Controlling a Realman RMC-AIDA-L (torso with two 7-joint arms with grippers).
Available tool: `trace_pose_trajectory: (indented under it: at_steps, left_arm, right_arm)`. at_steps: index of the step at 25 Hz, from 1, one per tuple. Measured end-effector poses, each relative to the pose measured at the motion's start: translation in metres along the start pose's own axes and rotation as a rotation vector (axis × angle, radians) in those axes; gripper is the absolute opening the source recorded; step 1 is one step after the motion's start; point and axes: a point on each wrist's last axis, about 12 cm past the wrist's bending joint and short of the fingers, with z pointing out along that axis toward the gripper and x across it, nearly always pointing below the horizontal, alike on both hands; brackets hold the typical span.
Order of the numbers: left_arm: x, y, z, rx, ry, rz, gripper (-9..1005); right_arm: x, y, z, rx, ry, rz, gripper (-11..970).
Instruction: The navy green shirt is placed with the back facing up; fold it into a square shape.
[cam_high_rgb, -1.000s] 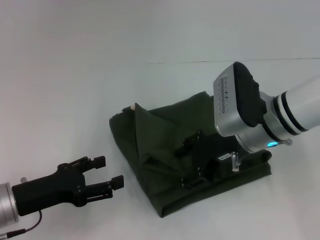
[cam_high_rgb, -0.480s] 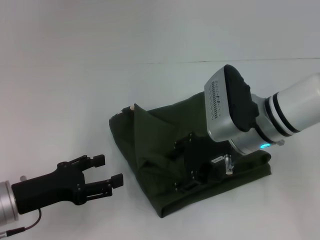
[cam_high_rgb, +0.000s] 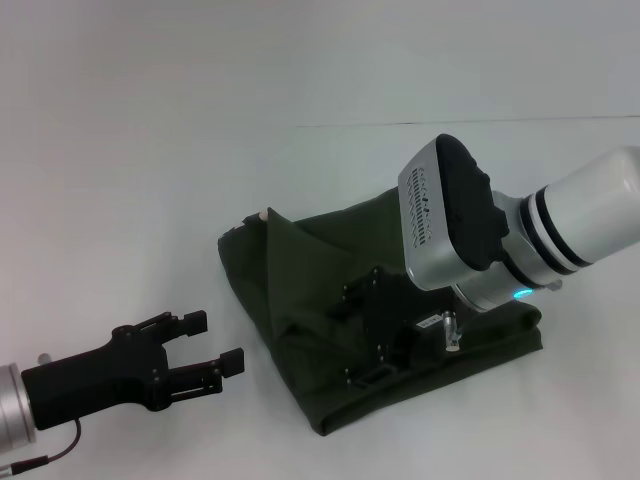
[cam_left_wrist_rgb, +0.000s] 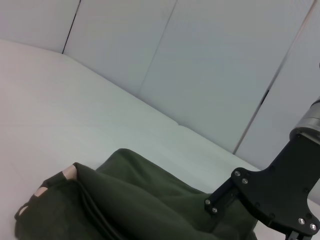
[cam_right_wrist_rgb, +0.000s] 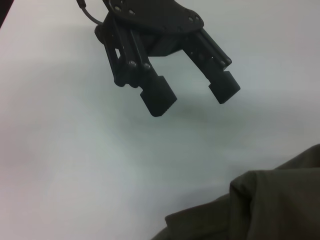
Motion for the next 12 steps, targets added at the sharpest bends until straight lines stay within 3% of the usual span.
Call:
trace_pose_trajectory:
  at_steps: [12]
  left_arm:
    - [-0.0001, 0.0002, 0.0001, -0.001, 0.000, -0.004, 909]
  right_arm:
    - [-0.0006, 0.0010, 0.0041, 0.017, 0.016, -0.028, 779]
